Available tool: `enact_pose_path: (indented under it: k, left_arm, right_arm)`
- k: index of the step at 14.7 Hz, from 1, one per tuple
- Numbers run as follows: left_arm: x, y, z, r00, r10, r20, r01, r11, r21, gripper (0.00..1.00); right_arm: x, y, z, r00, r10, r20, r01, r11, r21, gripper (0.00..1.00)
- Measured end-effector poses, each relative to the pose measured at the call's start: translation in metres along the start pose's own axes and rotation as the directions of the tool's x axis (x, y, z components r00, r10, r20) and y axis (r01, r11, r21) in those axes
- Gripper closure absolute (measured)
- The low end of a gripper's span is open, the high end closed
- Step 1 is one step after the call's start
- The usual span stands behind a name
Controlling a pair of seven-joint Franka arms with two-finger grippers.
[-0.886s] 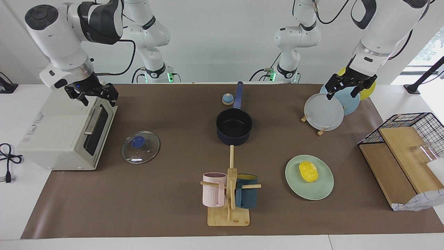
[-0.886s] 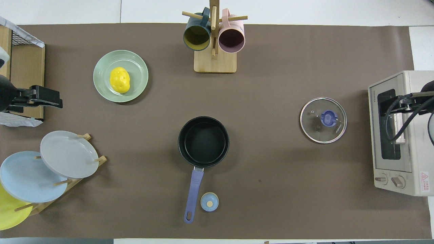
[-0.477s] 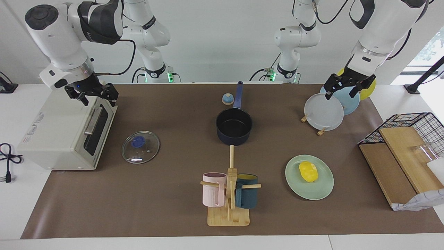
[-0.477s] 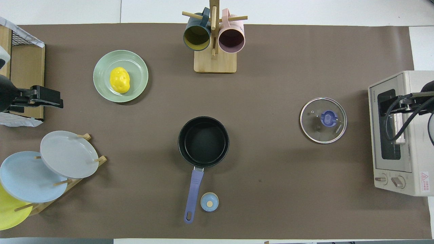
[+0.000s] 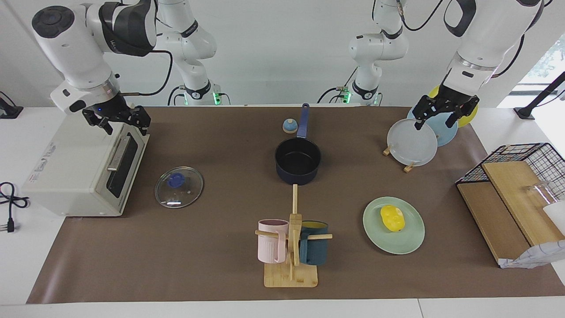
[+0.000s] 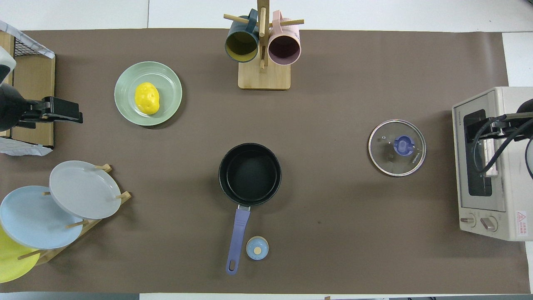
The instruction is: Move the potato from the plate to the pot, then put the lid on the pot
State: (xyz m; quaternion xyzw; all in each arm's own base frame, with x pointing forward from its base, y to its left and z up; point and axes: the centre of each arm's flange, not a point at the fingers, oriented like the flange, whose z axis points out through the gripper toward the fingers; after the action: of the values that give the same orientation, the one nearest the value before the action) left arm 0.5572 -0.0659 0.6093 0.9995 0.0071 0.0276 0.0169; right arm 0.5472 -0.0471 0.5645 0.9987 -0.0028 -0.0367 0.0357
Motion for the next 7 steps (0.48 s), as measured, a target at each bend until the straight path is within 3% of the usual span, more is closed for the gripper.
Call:
enact_pose_path:
  k: [3,7]
  left_arm:
    - [0.041,0.003,0.050,0.999,-0.003,0.045,0.004,1.000,-0.012,0.00]
    - [0.109,0.019,0.164,0.998,0.008,0.061,-0.007,1.000,-0.028,0.00]
  right_arm:
    - [0.000,0.000,0.000,1.000,0.000,0.000,0.000,1.000,0.000,0.00]
    - [0.000,0.000,0.000,1.000,0.000,0.000,0.000,1.000,0.000,0.00]
